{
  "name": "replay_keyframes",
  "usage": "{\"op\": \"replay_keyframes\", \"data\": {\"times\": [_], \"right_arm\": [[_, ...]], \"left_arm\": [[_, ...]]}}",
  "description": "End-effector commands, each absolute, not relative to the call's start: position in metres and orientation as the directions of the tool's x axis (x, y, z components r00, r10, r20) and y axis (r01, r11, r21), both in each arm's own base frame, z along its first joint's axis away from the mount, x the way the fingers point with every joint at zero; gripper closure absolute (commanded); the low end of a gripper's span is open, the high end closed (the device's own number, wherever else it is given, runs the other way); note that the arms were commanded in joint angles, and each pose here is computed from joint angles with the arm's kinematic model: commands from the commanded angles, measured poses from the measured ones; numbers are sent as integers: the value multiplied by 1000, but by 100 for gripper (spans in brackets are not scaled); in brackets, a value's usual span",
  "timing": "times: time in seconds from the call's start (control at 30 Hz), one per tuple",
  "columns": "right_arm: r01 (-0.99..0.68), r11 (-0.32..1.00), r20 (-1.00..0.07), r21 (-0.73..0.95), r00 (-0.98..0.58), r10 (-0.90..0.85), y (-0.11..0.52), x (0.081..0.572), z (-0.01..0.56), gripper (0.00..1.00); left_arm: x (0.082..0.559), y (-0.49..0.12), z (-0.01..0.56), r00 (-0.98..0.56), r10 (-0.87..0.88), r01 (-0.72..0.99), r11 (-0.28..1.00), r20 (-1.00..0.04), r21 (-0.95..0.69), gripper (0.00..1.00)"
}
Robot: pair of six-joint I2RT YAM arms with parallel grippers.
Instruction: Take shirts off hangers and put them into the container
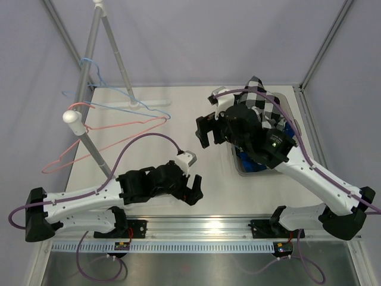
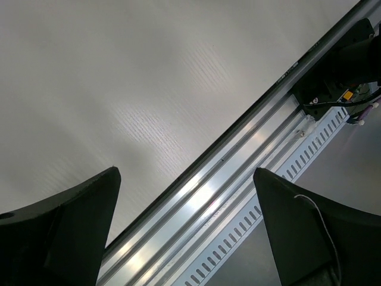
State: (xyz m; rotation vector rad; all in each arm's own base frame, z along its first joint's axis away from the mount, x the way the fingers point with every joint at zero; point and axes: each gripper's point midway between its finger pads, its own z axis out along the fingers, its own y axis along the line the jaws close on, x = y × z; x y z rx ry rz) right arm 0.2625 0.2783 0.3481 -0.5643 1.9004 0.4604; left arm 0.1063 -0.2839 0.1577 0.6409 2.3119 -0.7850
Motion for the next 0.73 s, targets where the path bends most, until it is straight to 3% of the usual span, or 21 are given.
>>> {"op": "replay_keyframes", "data": {"times": [0.0, 0.43, 0.7], "right_arm": [[-477, 871, -937, 116, -342, -62, 256, 261, 347, 1], [-423, 859, -944, 287, -277, 179, 200, 223, 309, 0], [-278, 897, -931, 343, -231, 284, 166, 227, 277, 0]], "left_arm": [[121, -297, 180, -656, 154, 591, 714, -739, -376, 1], [161, -250, 207, -501, -119, 443, 815, -857, -372, 1], [161, -234, 221, -426, -212, 470, 779, -879, -416, 1]]}}
